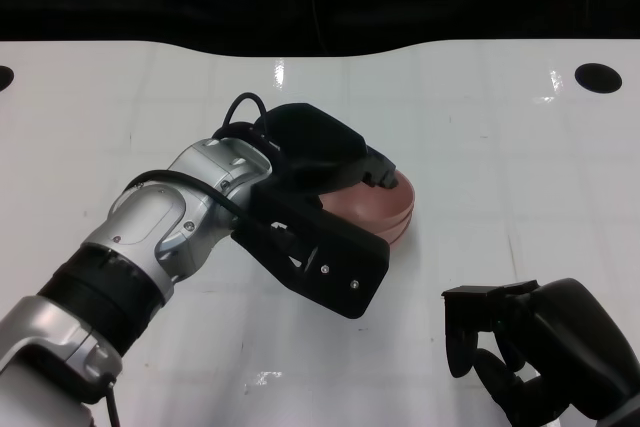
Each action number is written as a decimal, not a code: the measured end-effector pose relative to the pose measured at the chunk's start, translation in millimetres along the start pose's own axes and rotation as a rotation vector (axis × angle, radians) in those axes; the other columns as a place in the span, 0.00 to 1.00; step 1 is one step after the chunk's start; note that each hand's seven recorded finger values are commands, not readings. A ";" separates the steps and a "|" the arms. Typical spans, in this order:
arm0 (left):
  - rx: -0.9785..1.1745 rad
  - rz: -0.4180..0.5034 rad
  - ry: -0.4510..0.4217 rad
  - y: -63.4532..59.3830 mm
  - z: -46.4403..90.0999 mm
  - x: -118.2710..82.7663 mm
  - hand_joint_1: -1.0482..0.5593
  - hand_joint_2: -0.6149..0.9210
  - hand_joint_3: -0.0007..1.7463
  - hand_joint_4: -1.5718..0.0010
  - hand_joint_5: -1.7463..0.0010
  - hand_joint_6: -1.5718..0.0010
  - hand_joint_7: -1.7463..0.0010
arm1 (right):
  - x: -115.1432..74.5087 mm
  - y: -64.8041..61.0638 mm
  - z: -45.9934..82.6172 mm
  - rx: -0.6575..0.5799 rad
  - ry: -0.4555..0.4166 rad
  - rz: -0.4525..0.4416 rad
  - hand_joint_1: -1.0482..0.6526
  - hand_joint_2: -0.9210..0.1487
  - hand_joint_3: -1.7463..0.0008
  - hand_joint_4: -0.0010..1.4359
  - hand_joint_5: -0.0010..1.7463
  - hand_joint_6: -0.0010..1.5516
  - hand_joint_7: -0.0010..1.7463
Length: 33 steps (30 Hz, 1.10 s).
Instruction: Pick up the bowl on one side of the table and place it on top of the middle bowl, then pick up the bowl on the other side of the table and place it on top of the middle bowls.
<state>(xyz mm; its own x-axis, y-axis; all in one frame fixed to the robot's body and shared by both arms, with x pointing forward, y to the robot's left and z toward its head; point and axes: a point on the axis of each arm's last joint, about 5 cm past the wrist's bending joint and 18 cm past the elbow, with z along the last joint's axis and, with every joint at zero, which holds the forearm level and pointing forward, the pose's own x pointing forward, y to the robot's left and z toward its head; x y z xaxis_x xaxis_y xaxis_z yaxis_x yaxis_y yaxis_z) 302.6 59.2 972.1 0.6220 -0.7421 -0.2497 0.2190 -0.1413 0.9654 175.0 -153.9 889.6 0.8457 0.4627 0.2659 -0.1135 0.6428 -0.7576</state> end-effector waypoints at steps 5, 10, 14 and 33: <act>-0.015 0.011 0.001 -3.2 0.3 -4.5 0.20 1.00 0.10 0.80 0.89 0.77 1.00 | 0.1 -0.1 -0.1 0.002 0.000 -0.001 0.57 0.73 0.08 0.69 1.00 0.54 0.90; -0.022 0.056 0.000 0.4 -2.7 -16.0 0.18 1.00 0.13 0.80 0.89 0.79 1.00 | -0.1 0.2 -0.6 0.003 -0.001 0.000 0.58 0.74 0.08 0.70 1.00 0.55 0.90; -0.076 0.109 -0.007 2.0 -6.9 -27.7 0.19 1.00 0.13 0.79 0.87 0.78 0.99 | -0.2 0.4 -1.3 0.004 0.003 0.001 0.57 0.74 0.08 0.69 1.00 0.55 0.90; -0.301 0.453 -0.103 -28.2 -26.1 -84.0 0.38 1.00 0.08 0.61 0.67 0.58 0.92 | -0.6 0.1 -3.5 0.016 0.001 -0.006 0.58 0.74 0.08 0.69 1.00 0.54 0.90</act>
<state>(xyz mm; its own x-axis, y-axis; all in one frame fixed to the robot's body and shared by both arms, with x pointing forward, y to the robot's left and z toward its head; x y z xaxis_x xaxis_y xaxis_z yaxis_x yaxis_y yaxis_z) 263.8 142.7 963.8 0.6304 -0.7476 0.2090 0.1613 0.3894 0.9068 176.3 -156.2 887.4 0.8471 0.4577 0.2699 -0.1164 0.6554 -0.7463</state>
